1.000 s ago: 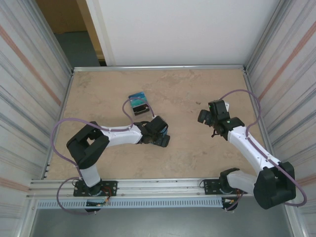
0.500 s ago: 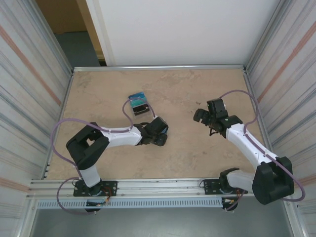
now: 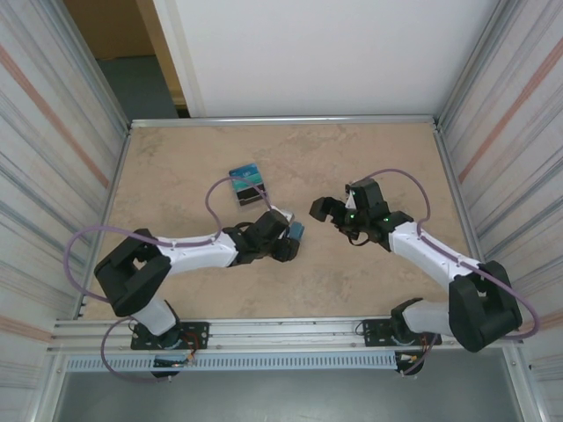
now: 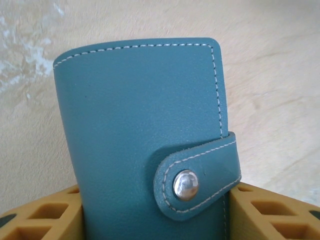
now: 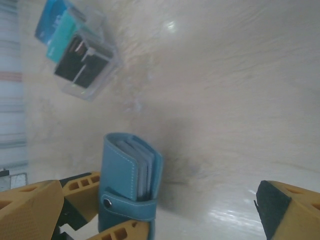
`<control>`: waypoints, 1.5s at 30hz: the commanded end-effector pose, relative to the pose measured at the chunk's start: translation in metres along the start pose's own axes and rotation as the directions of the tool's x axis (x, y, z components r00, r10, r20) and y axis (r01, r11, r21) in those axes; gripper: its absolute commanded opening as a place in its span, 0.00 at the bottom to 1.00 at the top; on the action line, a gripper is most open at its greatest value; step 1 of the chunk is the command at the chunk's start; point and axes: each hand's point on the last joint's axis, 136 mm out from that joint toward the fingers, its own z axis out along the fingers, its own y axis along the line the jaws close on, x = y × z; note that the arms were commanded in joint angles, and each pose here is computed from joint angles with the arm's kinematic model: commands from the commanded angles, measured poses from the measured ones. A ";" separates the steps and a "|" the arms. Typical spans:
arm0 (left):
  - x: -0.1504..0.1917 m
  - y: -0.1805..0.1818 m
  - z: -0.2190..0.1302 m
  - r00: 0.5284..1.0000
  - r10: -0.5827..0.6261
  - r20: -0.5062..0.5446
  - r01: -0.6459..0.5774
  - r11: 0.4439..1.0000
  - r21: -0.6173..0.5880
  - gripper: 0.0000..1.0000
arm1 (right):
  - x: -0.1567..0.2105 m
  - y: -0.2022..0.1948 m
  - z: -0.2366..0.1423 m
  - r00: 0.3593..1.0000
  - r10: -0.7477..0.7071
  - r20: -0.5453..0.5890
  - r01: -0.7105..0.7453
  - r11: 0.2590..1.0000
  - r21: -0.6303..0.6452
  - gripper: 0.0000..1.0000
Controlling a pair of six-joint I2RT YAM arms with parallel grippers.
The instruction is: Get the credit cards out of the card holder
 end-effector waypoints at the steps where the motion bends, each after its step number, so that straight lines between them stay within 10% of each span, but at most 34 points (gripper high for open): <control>1: -0.024 -0.015 -0.016 0.996 -0.026 0.087 0.020 0.998 0.065 0.54 | 0.012 0.023 0.011 0.997 0.030 -0.067 -0.038 0.993 -0.116 0.99; 12: -0.044 -0.022 -0.032 0.985 -0.056 0.163 0.039 0.994 0.104 0.54 | 0.026 0.037 0.034 0.991 0.018 -0.132 -0.040 0.986 -0.161 0.86; 22: -0.049 -0.028 -0.035 0.979 -0.063 0.192 0.037 0.990 0.139 0.56 | 0.027 0.047 0.040 0.989 0.013 -0.150 -0.044 0.978 -0.203 0.43; 31: -0.057 -0.024 -0.054 0.967 -0.084 0.241 0.030 0.975 0.220 0.96 | 0.015 0.044 0.030 0.994 -0.012 -0.108 -0.009 0.981 -0.194 0.11; 39: -0.066 0.037 -0.088 0.928 -0.207 0.311 0.147 0.968 0.206 0.99 | -0.002 0.049 0.003 0.994 -0.096 -0.050 0.080 0.965 -0.249 0.04; 45: -0.076 0.054 -0.100 0.908 -0.322 0.270 0.188 0.886 0.424 0.93 | -0.006 0.074 -0.020 0.976 -0.210 -0.054 0.176 0.914 -0.365 0.03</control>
